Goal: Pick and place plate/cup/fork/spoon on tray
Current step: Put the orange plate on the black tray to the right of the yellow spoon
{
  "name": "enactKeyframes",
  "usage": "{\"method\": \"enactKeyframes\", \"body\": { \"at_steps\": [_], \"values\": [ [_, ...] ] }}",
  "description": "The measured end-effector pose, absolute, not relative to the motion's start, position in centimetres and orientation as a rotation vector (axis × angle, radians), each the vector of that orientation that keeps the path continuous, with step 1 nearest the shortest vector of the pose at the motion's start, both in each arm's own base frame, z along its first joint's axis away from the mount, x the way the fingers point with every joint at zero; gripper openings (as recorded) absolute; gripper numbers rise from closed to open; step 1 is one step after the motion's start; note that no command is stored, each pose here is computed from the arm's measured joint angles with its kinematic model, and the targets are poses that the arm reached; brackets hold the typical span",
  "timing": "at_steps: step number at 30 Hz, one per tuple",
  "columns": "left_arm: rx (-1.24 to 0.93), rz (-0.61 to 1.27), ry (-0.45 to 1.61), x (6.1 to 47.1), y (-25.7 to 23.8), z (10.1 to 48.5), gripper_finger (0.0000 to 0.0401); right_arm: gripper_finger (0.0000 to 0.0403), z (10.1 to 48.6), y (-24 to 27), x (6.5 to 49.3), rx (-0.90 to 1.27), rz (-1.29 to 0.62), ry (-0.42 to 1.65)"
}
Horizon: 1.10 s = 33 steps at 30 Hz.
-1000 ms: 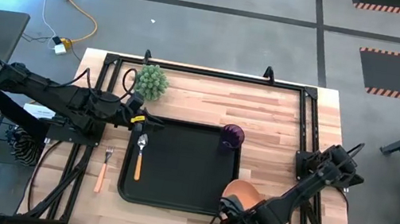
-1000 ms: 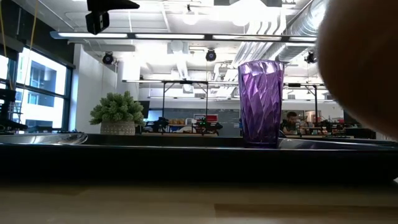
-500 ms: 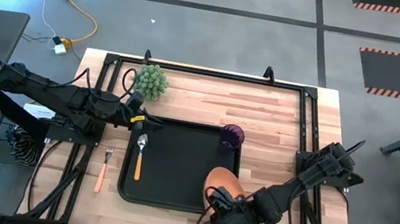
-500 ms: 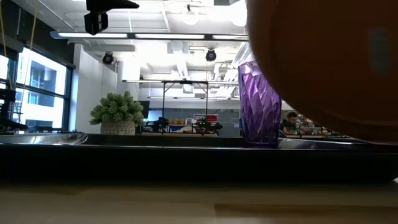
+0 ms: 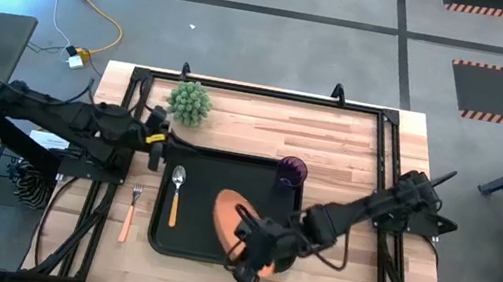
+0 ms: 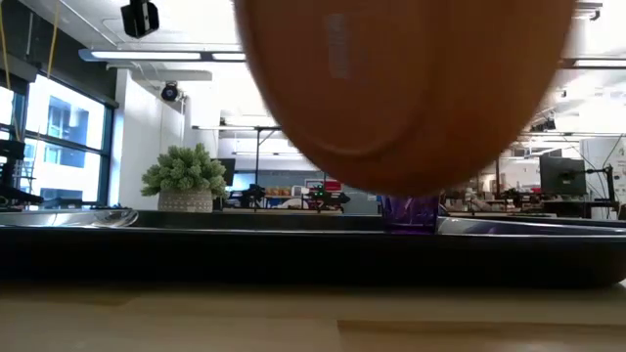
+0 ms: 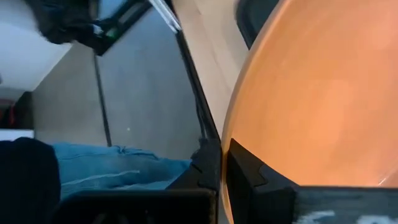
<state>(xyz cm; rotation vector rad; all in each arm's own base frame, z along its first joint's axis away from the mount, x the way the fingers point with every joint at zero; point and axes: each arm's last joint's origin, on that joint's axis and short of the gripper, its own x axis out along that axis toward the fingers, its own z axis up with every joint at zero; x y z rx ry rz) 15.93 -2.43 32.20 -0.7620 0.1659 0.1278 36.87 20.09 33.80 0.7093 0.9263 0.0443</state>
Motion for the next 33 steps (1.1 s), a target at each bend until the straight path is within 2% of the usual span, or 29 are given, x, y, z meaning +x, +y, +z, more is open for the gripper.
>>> {"method": "enactKeyframes", "body": {
  "at_steps": [12, 27, 33],
  "values": [
    [-0.777, 0.155, 0.064, 14.1, -1.9, 33.3, 0.0085, 0.0000, 34.7, 16.0, 39.7, 0.406, 0.237, 0.771],
    [-0.767, 0.350, -0.052, 13.3, -1.1, 33.6, 0.0085, 0.0000, 33.0, 13.6, 39.3, -0.301, 0.323, 0.849],
    [-0.766, 0.356, -0.053, 13.3, -1.1, 33.6, 0.0085, 0.0000, 30.0, 14.2, 40.3, -0.512, 0.415, 0.926]
  ]
}}
